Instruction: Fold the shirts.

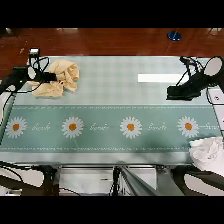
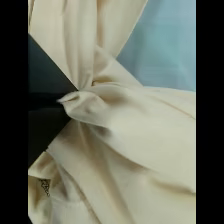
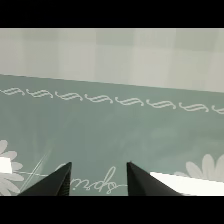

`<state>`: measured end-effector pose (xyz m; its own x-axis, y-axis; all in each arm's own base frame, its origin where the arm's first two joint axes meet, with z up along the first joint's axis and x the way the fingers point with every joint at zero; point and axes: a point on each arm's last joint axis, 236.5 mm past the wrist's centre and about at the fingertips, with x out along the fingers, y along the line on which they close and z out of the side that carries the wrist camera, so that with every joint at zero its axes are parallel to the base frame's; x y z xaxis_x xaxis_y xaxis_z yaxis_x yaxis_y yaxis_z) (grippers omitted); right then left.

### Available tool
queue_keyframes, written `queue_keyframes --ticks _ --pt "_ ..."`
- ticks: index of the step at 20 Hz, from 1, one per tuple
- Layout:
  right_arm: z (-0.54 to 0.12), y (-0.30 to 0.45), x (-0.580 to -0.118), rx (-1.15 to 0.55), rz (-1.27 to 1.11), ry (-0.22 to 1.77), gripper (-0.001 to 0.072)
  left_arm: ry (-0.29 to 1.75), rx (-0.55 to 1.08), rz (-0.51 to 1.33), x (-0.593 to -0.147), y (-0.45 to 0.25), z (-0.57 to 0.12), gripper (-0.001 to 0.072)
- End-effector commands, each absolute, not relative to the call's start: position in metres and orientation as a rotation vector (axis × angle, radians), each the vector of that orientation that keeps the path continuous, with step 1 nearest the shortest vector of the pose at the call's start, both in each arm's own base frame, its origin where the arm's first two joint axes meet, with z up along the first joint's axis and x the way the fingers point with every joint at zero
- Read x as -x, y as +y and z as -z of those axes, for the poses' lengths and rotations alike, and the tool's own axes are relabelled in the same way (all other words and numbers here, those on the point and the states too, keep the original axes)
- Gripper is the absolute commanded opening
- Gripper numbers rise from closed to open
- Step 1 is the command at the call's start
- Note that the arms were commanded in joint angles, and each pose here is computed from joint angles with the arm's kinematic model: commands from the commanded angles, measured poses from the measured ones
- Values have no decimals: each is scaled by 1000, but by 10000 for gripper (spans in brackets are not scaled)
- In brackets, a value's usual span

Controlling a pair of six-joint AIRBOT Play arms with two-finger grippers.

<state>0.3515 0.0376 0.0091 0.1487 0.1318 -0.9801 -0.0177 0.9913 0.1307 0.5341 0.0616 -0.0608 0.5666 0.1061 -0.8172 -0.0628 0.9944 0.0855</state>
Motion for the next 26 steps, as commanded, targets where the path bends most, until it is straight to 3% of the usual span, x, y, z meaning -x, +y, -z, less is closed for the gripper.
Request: queue_keyframes --ticks 1,4,7,11,15,17,20,26 --pt "-9 37 -352 -93 -108 1417 424 922 -47 -100 -545 56 7 23" --pt "-9 36 -352 -81 -108 1417 425 790 -63 -74 -547 32 -109 23" --pt "-8 32 -349 -48 -114 1426 425 596 -78 -5 -513 -13 -244 22" --pt "-6 15 -336 25 -76 1487 424 264 -60 198 -410 -91 -405 22" --pt "-5 6 -324 58 -52 1537 425 8 46 497 -294 -154 -497 23" --pt "-5 6 -321 58 -53 1551 425 -18 109 624 -255 -175 -512 24" --pt "-5 5 -316 61 -50 1573 424 96 147 746 -237 -207 -491 23" --pt "-5 5 -312 61 -50 1588 425 684 -38 736 -279 -258 -302 23"
